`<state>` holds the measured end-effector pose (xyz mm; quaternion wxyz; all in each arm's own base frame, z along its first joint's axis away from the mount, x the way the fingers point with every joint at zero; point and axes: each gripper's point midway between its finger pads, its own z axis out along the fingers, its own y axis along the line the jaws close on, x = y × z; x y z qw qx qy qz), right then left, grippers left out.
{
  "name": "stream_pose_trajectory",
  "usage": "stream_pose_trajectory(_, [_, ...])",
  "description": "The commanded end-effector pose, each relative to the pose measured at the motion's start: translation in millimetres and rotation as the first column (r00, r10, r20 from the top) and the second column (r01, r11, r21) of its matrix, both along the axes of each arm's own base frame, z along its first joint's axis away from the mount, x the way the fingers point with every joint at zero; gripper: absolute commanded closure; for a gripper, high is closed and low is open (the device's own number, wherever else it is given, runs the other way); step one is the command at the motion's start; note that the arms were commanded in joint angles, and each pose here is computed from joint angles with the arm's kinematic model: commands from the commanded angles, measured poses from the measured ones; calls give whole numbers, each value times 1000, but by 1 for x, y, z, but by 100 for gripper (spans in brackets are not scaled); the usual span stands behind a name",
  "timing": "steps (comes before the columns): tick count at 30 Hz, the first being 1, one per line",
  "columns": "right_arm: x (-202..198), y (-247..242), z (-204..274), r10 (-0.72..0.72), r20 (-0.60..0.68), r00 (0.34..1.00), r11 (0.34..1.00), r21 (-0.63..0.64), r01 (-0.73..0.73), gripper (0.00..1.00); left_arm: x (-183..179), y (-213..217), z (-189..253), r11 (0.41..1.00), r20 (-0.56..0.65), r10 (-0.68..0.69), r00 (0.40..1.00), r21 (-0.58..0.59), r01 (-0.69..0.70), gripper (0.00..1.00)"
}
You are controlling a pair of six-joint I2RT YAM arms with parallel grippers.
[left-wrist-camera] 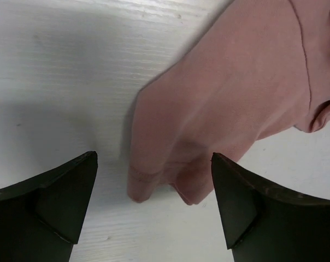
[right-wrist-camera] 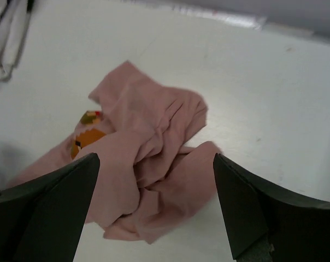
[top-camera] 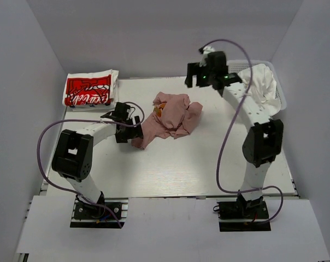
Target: Fold and stack the t-shirts
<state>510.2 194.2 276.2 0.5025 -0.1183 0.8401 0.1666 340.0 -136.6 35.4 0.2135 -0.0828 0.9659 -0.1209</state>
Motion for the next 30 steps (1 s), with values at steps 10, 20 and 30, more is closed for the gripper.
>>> stream_pose_trajectory(10, [-23,88,-125,88,-285,955,996,49,-77,13,12,-32,-23,995,-41,-101,994,2,102,75])
stream_pose_trajectory(20, [-23,74,-51,51,-110,993,999,26,-48,100,56,-8,70,994,211,41,977,92,-62,100])
stream_pose_trajectory(30, [-111,-63,205,-311,466,828,948,98,301,100,22,84,319,899,683,292,670,44,-436,100])
